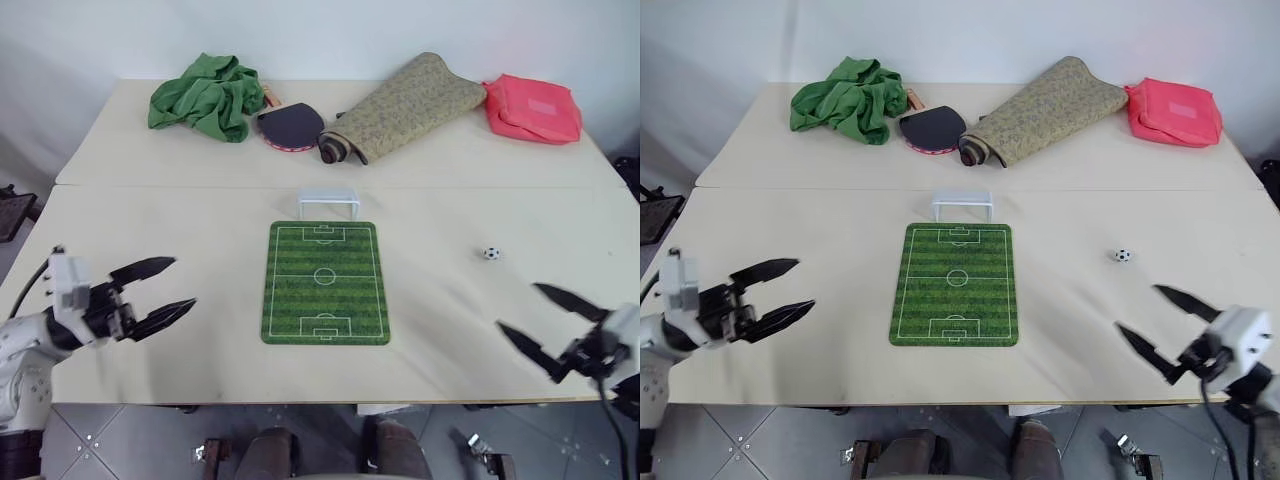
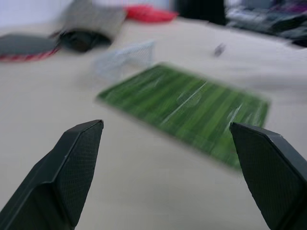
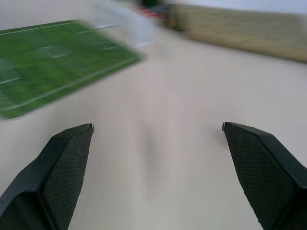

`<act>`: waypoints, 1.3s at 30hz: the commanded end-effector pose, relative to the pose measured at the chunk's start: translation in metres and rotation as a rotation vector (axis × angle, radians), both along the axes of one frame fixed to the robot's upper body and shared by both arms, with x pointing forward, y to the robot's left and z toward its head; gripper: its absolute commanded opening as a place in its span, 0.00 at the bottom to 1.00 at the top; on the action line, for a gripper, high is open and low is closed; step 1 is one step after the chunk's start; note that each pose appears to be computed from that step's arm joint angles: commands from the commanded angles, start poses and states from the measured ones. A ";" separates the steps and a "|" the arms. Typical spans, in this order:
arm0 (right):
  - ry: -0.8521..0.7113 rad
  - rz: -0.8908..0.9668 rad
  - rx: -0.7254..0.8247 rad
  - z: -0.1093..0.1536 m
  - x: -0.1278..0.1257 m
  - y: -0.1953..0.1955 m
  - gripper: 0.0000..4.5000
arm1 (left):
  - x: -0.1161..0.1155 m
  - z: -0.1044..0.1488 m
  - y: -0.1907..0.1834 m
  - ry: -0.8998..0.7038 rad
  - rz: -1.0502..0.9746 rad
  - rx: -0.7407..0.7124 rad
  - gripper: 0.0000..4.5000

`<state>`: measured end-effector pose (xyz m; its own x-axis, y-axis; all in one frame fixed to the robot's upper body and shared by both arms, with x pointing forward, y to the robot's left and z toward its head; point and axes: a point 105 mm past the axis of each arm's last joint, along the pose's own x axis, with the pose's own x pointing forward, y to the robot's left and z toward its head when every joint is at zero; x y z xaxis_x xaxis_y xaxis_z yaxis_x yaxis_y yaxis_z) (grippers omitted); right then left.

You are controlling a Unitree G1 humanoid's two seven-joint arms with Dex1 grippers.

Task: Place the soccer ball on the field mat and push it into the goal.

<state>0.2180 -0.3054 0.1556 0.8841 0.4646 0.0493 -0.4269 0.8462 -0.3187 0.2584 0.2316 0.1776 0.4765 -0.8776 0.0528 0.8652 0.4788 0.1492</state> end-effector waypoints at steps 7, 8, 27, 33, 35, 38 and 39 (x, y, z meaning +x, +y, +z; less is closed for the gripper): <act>0.013 -0.217 0.040 -0.014 0.005 -0.049 1.00 | 0.011 0.018 -0.043 -0.020 -0.120 -0.050 1.00; 0.011 -0.195 0.038 -0.012 0.010 -0.045 1.00 | 0.011 0.017 -0.043 -0.012 -0.121 -0.050 1.00; 0.235 -0.085 0.039 -0.013 0.146 0.022 1.00 | 0.016 0.016 -0.066 -0.017 -0.168 -0.058 1.00; 0.258 -0.082 0.047 -0.024 0.152 0.024 0.71 | 0.015 0.019 -0.064 -0.033 -0.154 -0.055 1.00; 0.257 -0.075 0.052 -0.026 0.152 0.025 0.55 | 0.014 0.017 -0.061 -0.028 -0.144 -0.057 1.00; 0.250 -0.071 0.057 -0.028 0.154 0.026 0.31 | 0.012 0.014 -0.061 -0.021 -0.146 -0.049 1.00; 0.248 -0.069 0.059 -0.028 0.154 0.026 0.24 | 0.012 0.014 -0.061 -0.020 -0.146 -0.049 1.00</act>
<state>0.3700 -0.2772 0.1185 0.8941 0.4080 -0.1845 -0.4355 0.8883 -0.1460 0.2747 0.1710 0.1834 0.3527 -0.9300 0.1036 0.9267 0.3625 0.0986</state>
